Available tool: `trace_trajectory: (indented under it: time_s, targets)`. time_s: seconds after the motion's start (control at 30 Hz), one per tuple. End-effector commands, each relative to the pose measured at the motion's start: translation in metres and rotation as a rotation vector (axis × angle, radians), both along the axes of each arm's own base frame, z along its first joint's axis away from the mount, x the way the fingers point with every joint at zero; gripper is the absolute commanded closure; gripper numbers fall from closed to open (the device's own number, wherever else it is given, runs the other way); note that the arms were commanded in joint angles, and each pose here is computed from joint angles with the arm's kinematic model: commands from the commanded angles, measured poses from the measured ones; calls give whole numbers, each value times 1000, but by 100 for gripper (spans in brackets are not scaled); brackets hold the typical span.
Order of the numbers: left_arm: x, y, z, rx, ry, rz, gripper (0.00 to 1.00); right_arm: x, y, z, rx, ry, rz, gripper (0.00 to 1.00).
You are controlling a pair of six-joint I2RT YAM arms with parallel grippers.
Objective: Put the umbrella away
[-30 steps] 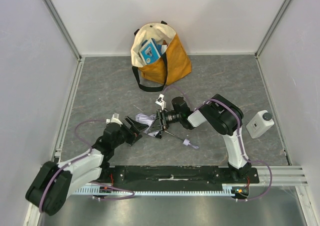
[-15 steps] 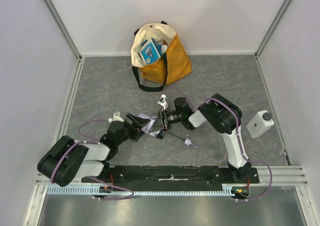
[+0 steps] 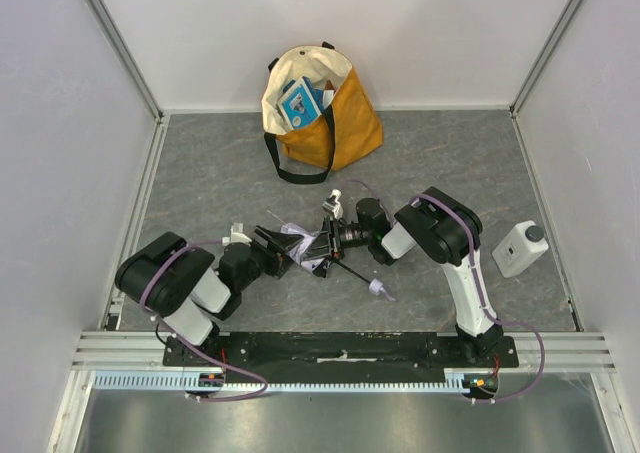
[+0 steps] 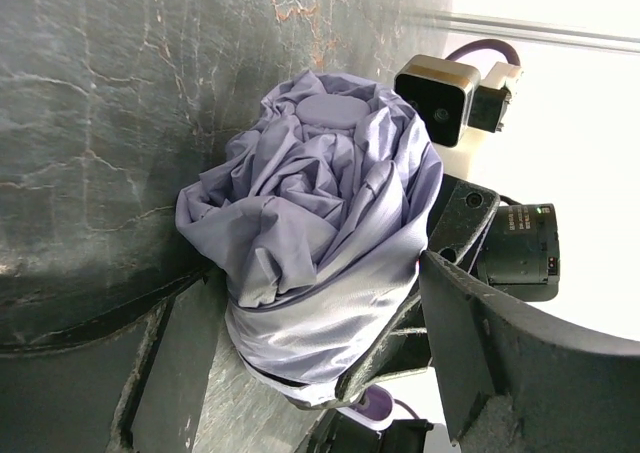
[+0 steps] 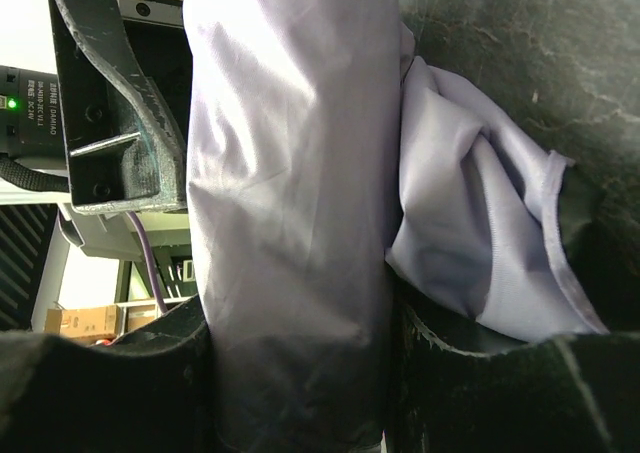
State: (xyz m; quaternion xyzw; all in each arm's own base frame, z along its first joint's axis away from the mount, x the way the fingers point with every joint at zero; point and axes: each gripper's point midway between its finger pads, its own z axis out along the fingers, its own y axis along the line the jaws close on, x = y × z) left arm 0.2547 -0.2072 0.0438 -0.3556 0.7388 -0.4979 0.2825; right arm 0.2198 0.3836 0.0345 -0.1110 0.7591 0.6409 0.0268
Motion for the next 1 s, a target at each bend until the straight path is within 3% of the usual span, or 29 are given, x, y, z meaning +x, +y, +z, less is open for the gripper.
trace_trajectory:
  time_s: [0.0, 0.27, 0.67, 0.83, 0.97]
  targets:
    - [-22, 22, -43, 148, 96, 22, 16, -45, -9, -16, -64, 134, 121, 100]
    - [-27, 28, -44, 220, 133, 13, 9, -39, -3, 30, 1, 80, 114, 100]
    - [-13, 10, -33, 159, 74, -25, 16, -49, 0, 37, 38, 81, 141, 100]
    - [-3, 5, -22, 133, 7, -17, 28, -55, 4, 36, 76, 121, 158, 100]
    - [0, 8, -20, 153, -11, 1, 53, -55, 5, 37, 102, 130, 163, 100]
